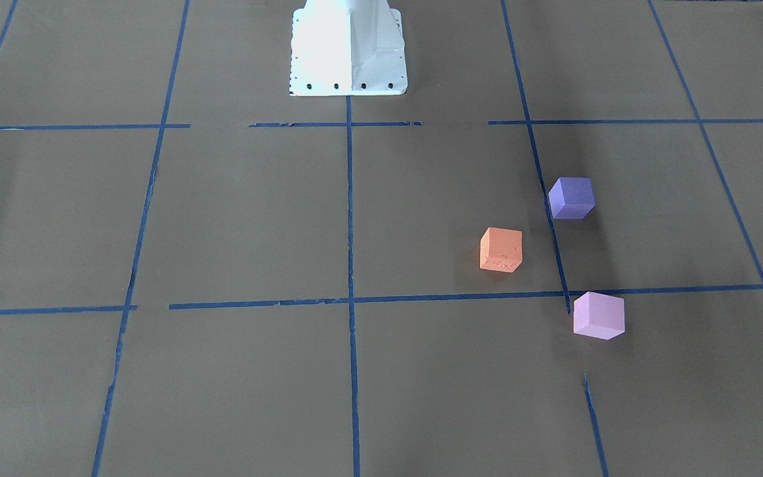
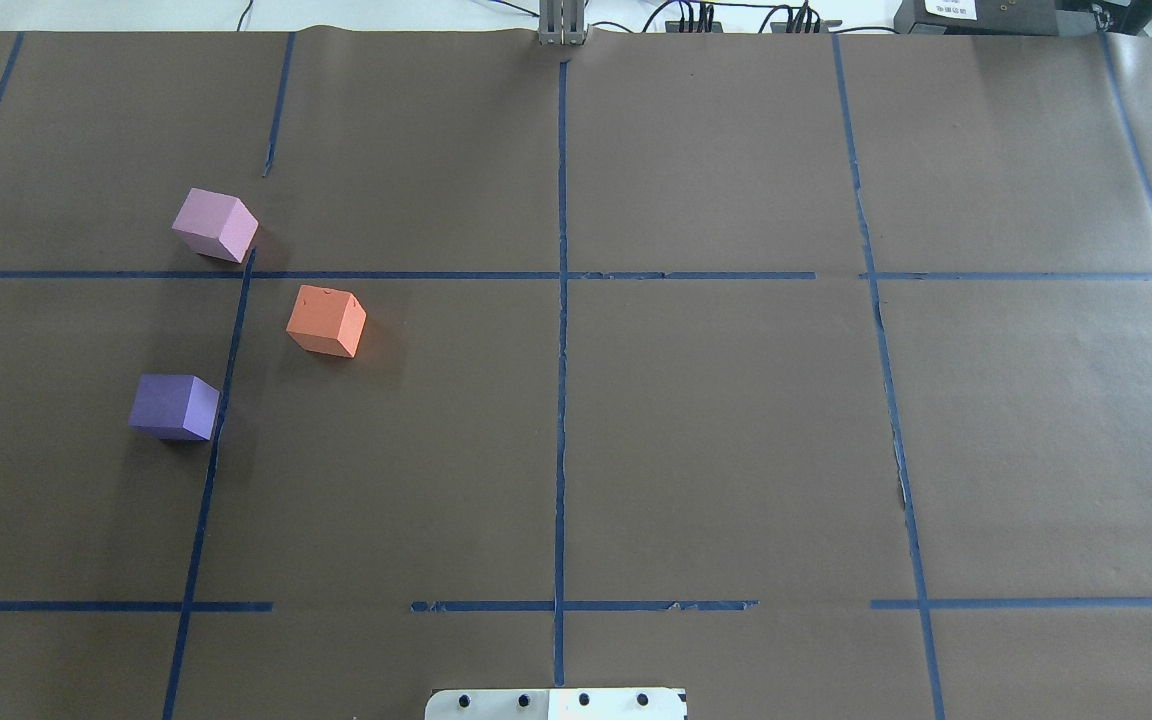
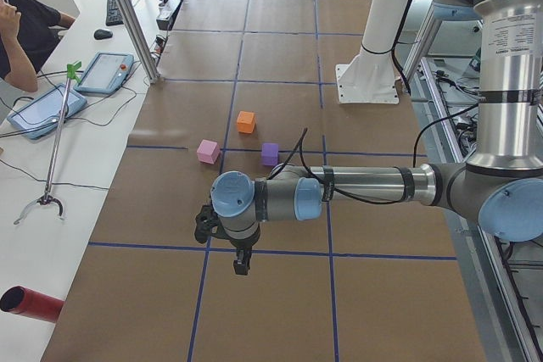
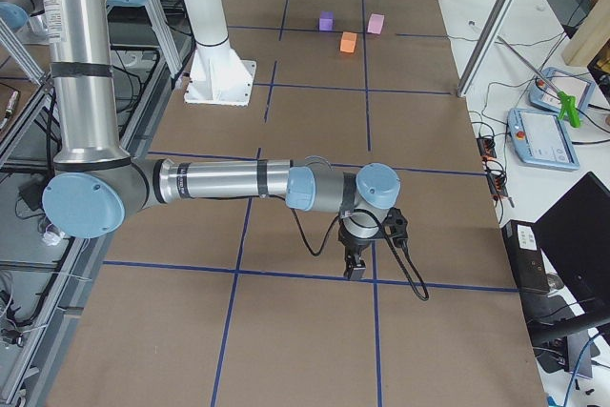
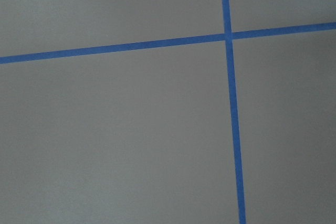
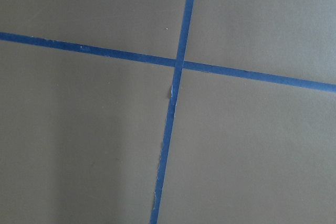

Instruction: Arrange blocks in a line

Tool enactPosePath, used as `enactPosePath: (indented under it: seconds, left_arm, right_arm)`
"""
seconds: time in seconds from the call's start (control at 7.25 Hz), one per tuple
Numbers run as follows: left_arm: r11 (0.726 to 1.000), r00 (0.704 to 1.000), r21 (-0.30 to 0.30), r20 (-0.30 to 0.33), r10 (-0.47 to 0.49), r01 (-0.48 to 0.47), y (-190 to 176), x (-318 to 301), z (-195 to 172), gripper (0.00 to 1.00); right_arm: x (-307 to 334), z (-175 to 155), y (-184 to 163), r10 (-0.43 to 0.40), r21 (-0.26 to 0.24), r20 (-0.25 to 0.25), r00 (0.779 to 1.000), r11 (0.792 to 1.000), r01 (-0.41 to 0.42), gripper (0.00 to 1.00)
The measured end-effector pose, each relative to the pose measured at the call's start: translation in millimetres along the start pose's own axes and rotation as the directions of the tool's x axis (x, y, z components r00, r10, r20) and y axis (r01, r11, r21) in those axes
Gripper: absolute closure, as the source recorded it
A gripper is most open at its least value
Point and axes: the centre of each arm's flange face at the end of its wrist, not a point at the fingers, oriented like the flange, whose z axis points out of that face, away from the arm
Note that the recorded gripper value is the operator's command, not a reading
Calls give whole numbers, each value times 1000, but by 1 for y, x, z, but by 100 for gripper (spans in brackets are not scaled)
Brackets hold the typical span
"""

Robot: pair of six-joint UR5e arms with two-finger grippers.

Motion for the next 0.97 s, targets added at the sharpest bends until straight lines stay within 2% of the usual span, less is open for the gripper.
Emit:
enactPosePath:
  seconds: [0.69, 0.97]
  left_arm:
    - [999, 999, 35, -6, 34, -34, -21, 17, -17, 0]
    - [996, 997, 55, -16, 74, -73, -43, 72, -42, 0]
  right_arm:
    - [0, 0, 0, 0, 0, 0, 1000, 1000, 0, 0]
    - [0, 0, 0, 0, 0, 0, 1000, 1000, 0, 0]
